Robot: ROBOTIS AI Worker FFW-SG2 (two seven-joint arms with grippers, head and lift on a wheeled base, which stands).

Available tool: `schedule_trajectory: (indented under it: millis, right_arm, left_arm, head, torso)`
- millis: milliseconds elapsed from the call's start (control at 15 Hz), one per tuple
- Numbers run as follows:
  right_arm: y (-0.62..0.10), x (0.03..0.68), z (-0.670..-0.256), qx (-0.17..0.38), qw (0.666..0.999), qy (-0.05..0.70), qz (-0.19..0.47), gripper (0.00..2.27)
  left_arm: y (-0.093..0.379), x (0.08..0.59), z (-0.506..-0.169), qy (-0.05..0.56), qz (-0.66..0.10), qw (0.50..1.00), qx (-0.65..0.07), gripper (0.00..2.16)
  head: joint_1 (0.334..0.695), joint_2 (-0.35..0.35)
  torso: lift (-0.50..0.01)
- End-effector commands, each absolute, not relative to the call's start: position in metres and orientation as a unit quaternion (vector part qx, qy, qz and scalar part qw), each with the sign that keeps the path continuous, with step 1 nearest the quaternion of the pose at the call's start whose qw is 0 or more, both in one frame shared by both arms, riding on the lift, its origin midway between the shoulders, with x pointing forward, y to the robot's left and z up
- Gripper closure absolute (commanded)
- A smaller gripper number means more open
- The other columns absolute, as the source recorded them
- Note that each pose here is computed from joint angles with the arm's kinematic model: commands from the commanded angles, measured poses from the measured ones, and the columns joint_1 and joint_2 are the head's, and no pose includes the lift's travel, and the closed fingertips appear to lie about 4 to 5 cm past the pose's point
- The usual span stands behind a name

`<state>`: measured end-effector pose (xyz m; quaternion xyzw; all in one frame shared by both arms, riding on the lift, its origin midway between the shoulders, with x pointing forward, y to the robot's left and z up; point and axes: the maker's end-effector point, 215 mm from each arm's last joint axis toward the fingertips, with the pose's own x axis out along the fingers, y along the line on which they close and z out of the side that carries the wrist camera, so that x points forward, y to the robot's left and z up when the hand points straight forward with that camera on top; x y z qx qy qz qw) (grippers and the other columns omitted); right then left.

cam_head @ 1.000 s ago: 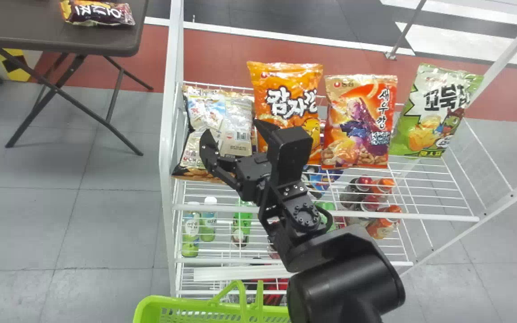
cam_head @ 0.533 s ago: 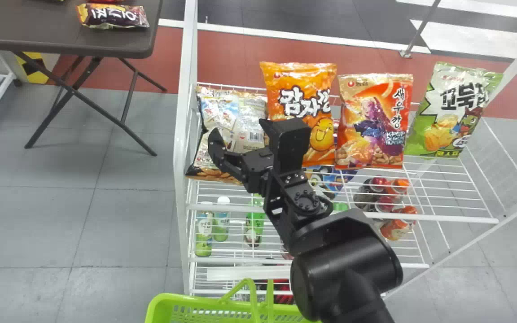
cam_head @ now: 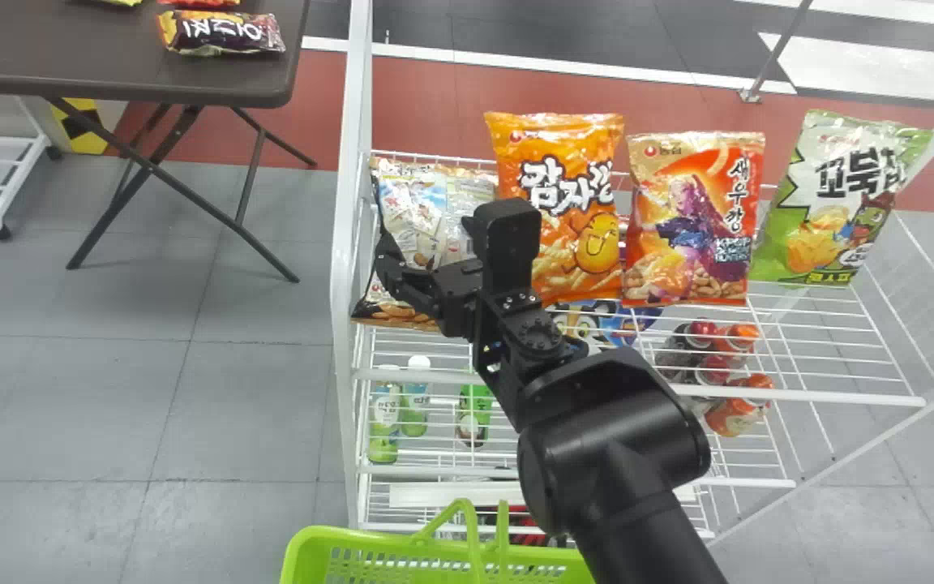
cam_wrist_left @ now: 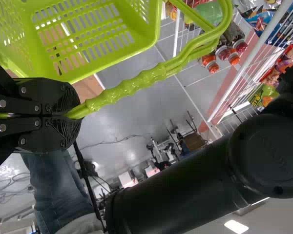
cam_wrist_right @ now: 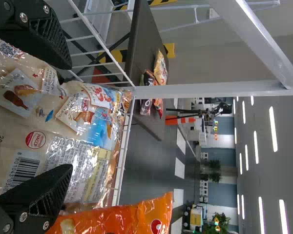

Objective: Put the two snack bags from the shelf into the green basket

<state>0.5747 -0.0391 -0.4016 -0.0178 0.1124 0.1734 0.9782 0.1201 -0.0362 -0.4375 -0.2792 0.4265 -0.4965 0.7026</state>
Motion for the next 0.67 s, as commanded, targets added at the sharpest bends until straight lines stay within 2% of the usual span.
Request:
schedule_trajectory:
  millis: [0, 133, 267, 333, 400, 467, 600]
  right_arm:
    - [-0.036, 0.583, -0.413, -0.024, 0.976, 0.126, 0.176, 0.16]
    - [-0.039, 0.585, -0.428, -0.031, 0.973, 0.15, 0.174, 0.26]
    - [-0.041, 0.585, -0.438, -0.038, 0.97, 0.168, 0.173, 0.76]
    - [-0.043, 0.582, -0.446, -0.038, 0.967, 0.184, 0.172, 1.21]
    - [-0.042, 0.579, -0.45, -0.036, 0.966, 0.19, 0.171, 1.82]
    - [-0.043, 0.578, -0.442, -0.035, 0.97, 0.178, 0.16, 2.21]
    - [-0.038, 0.572, -0.426, -0.028, 0.973, 0.162, 0.163, 2.24]
  left_arm:
    - [-0.036, 0.12, -0.438, 0.426, -0.496, 0.703, -0.28, 1.69]
    - [-0.036, 0.121, -0.438, 0.426, -0.496, 0.703, -0.28, 1.69]
    - [-0.035, 0.123, -0.437, 0.424, -0.496, 0.704, -0.281, 1.69]
    - [-0.035, 0.123, -0.437, 0.424, -0.496, 0.704, -0.281, 1.69]
    - [-0.035, 0.123, -0.437, 0.423, -0.496, 0.704, -0.281, 1.69]
    - [-0.035, 0.123, -0.437, 0.423, -0.496, 0.704, -0.281, 1.69]
    - [-0.035, 0.123, -0.437, 0.423, -0.496, 0.704, -0.281, 1.69]
  head:
    - [0.695, -0.13]
    - [0.695, -0.121]
    - [0.695, -0.122]
    - [0.695, -0.123]
    - [0.695, -0.125]
    - [0.695, -0.126]
    - [0.695, -0.132]
  torso:
    - [-0.011]
    - [-0.011]
    - [-0.011]
    - [-0.011]
    - [-0.011]
    - [-0.011]
    - [-0.011]
